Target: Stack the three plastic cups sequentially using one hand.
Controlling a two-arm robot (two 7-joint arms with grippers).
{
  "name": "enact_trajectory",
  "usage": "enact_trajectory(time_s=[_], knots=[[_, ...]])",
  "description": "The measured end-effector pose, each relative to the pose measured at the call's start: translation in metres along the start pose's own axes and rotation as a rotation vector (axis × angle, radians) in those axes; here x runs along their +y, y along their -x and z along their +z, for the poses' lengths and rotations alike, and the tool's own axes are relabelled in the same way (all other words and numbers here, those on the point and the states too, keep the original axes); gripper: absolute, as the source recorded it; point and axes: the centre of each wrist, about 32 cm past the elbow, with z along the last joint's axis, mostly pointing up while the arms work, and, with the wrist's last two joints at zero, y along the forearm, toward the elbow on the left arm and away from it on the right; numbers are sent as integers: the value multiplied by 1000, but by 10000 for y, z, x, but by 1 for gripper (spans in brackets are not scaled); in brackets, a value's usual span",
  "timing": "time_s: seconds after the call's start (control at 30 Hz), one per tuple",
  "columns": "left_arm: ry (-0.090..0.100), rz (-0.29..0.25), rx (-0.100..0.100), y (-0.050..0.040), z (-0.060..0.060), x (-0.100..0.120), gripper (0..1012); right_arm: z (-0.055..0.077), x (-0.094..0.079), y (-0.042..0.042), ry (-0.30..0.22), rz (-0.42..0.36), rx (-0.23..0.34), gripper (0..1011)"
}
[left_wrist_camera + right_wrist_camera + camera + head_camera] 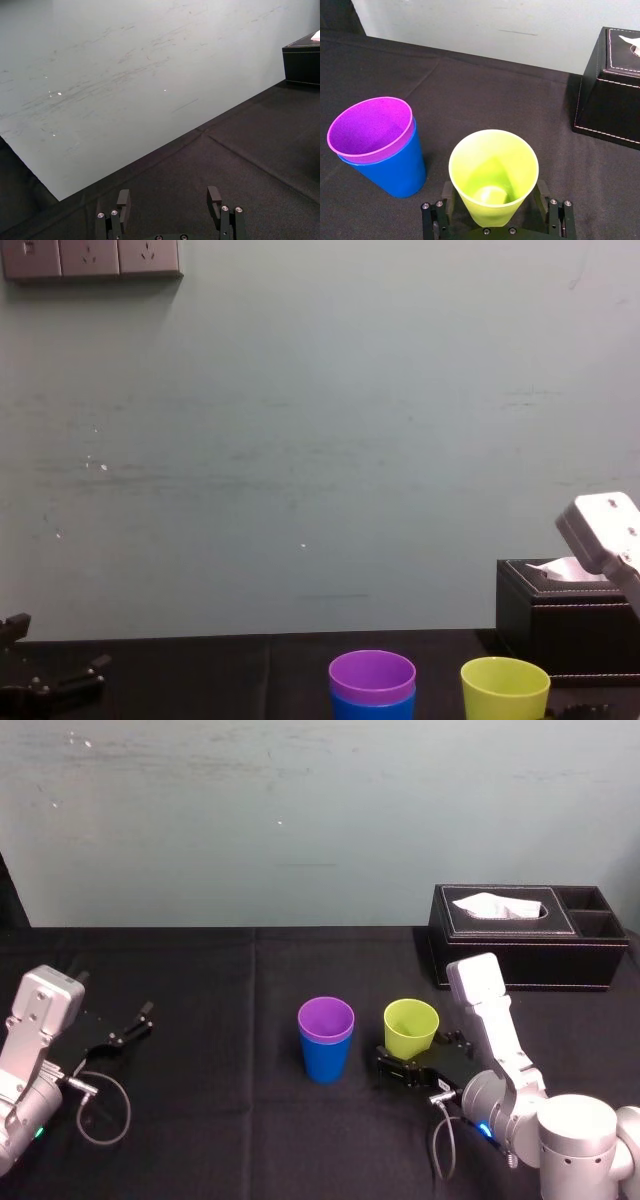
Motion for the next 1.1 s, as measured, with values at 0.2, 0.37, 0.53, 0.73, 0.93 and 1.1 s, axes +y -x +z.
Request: enact_trajectory(time_s=[0.2, 0.37, 0.53, 0.73, 0.93, 1.1], knots=[[0, 0, 0, 0, 0, 0, 1000, 0, -3, -1, 0, 0, 1, 1003], [0, 0, 0, 0, 0, 0, 1000, 0, -5, -2, 0, 0, 1, 947], [0, 0, 0, 0, 0, 0, 1000, 0, -5, -1, 0, 0, 2, 802], [0, 0, 0, 0, 0, 0, 1000, -1, -7, 0, 1, 0, 3, 703], [0, 0, 0, 0, 0, 0, 1000, 1, -7, 0, 0, 0, 3, 697], [0, 0, 0, 0, 0, 0, 1000, 1, -7, 0, 0, 0, 3, 697]])
